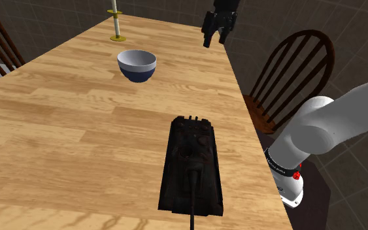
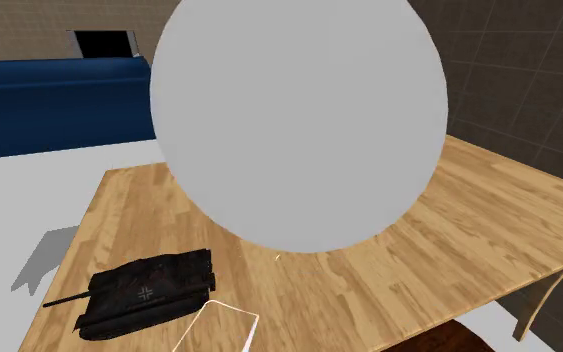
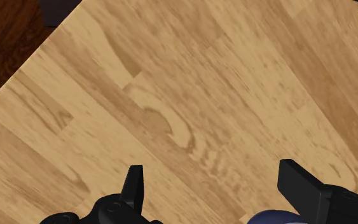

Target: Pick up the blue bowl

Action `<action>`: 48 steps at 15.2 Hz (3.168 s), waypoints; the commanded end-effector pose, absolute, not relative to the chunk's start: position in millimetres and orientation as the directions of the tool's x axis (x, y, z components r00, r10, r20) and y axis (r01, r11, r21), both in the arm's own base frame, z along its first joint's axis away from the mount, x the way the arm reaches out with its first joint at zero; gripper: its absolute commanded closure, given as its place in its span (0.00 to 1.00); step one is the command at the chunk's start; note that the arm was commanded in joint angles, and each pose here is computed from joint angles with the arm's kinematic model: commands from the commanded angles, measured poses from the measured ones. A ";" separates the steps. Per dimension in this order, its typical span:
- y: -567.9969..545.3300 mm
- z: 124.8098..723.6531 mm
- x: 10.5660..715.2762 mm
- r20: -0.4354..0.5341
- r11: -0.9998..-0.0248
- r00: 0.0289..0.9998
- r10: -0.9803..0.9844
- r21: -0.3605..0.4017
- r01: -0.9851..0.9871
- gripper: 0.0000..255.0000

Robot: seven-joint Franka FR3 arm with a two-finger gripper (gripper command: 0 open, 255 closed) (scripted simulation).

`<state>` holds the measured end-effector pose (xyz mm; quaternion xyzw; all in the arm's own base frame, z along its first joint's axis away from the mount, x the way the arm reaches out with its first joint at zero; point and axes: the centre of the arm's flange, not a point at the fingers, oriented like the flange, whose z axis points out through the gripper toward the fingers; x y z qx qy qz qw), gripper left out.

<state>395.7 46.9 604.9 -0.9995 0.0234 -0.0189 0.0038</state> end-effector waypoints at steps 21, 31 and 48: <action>239.3 523.2 617.7 -0.001 -0.998 1.000 0.001 0.065 0.001 0.00; 280.8 476.5 663.5 -0.010 -0.997 1.000 0.011 0.080 0.012 0.00; 280.8 478.7 663.5 -0.010 -0.997 1.000 0.011 0.080 0.012 1.00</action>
